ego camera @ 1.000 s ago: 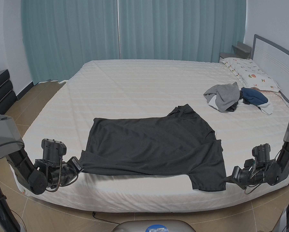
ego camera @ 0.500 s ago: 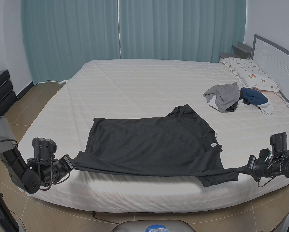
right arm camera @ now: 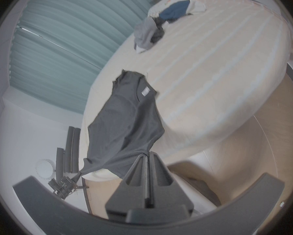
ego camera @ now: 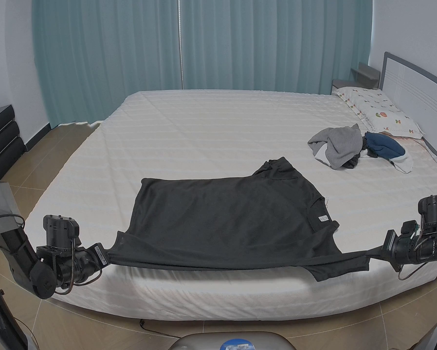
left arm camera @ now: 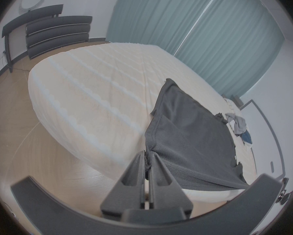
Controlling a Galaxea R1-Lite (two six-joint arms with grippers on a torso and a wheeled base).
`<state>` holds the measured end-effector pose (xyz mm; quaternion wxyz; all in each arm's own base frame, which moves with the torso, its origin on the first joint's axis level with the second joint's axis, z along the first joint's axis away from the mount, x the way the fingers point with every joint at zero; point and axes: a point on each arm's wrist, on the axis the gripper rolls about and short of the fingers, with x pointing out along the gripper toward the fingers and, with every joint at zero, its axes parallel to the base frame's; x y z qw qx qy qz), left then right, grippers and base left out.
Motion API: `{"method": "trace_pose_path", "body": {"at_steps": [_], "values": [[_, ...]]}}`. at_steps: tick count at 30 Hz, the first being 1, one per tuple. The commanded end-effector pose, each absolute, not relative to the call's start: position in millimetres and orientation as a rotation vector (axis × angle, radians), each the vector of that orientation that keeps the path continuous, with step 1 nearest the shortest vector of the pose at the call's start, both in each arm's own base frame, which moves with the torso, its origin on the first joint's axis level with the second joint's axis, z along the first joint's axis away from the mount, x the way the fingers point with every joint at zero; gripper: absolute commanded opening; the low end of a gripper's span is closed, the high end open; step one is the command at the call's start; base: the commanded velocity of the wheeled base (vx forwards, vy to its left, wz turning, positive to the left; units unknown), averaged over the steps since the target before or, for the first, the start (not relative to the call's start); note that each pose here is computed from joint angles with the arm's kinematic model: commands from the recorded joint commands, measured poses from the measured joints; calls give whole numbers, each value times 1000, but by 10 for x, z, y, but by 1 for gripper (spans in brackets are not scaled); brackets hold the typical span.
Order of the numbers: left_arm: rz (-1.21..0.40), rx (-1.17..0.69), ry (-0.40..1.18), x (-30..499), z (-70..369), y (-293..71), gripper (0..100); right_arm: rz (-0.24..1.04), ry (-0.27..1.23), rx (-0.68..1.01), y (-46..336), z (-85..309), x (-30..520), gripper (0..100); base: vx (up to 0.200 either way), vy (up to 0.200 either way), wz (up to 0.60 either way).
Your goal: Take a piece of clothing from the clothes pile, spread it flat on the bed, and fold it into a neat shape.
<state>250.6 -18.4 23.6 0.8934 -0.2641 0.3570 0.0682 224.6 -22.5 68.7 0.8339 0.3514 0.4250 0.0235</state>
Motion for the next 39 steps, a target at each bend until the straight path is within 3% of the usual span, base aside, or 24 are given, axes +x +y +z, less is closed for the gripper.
{"method": "trace_pose_path", "body": {"at_steps": [1,21,36,39], "values": [[151,-524,801,2457,119,-184,0,65,967,696,-216,606,2203,0,0,0,0],[100,-287,1054,2164,-331,-218,0,102,1170,585,-131,234,2029,0,0,0,0],[83,-268,1066,2116,-343,-249,0,111,1215,566,-129,150,1982,0,0,0,0],[75,-286,1005,2108,-196,-248,0,118,1216,544,-141,155,1923,0,0,0,0]]}}
